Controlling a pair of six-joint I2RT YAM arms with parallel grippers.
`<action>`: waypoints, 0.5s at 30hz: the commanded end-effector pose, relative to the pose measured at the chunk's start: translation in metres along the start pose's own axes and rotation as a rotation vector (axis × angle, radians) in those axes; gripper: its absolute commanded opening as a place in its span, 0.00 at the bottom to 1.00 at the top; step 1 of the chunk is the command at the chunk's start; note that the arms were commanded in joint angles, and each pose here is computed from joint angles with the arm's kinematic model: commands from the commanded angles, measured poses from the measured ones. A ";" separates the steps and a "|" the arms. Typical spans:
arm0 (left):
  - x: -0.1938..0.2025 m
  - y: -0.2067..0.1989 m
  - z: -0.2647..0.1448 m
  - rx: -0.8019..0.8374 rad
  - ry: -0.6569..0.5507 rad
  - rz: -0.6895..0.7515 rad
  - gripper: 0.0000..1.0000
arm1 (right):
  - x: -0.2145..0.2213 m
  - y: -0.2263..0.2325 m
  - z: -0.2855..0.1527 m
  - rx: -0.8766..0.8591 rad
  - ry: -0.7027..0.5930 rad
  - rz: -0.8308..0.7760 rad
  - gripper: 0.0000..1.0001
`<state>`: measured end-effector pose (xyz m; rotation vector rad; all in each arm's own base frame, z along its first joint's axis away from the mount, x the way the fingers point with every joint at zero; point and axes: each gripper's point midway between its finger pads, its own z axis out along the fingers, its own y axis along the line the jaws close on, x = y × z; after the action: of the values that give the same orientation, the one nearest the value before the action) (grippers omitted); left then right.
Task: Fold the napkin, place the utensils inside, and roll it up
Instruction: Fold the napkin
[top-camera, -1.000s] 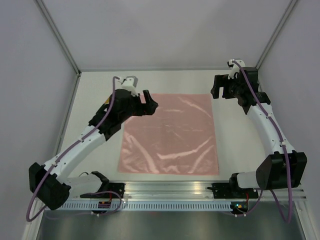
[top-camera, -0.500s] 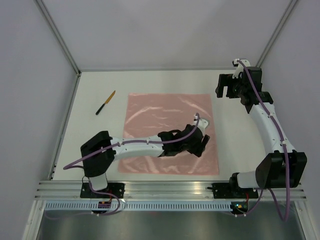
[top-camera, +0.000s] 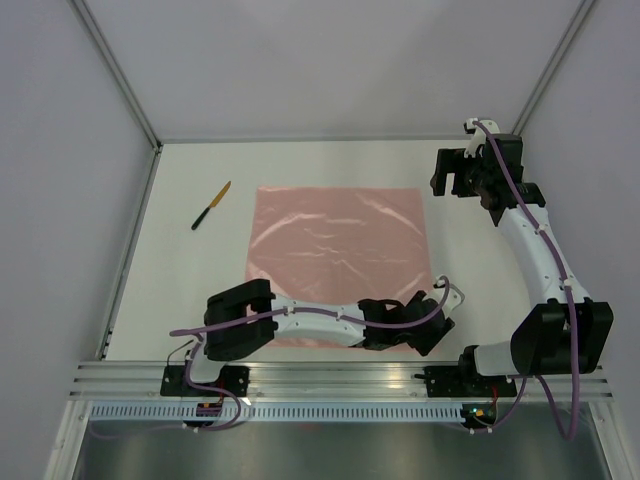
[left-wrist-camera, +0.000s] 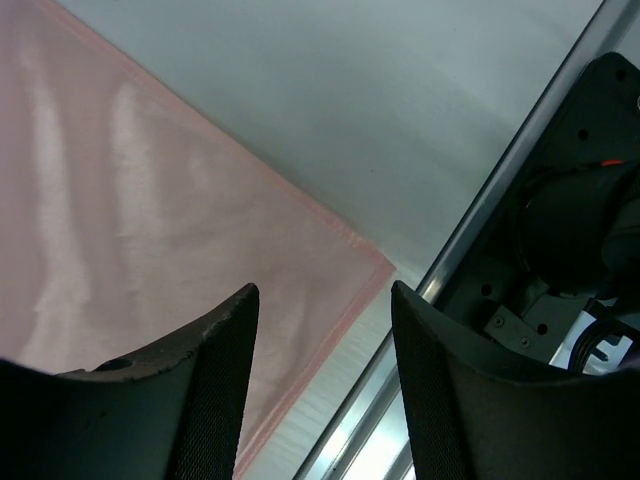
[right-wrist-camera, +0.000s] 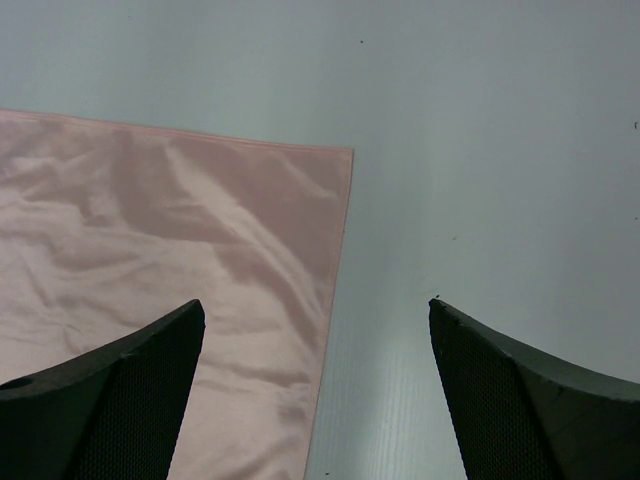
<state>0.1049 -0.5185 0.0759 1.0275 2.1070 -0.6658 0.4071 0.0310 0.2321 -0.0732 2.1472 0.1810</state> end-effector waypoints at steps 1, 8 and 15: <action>-0.017 -0.014 0.007 0.030 -0.055 0.045 0.60 | -0.010 -0.001 -0.005 0.021 -0.008 0.023 0.98; -0.004 -0.027 0.019 0.054 -0.057 0.095 0.60 | -0.008 0.001 -0.005 0.008 -0.006 0.024 0.98; 0.005 -0.028 0.033 0.029 -0.051 0.126 0.60 | -0.006 0.003 -0.005 -0.004 -0.001 0.025 0.98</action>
<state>0.0877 -0.5348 0.0391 1.1346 2.0713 -0.6372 0.4065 0.0326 0.2319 -0.0779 2.1490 0.1912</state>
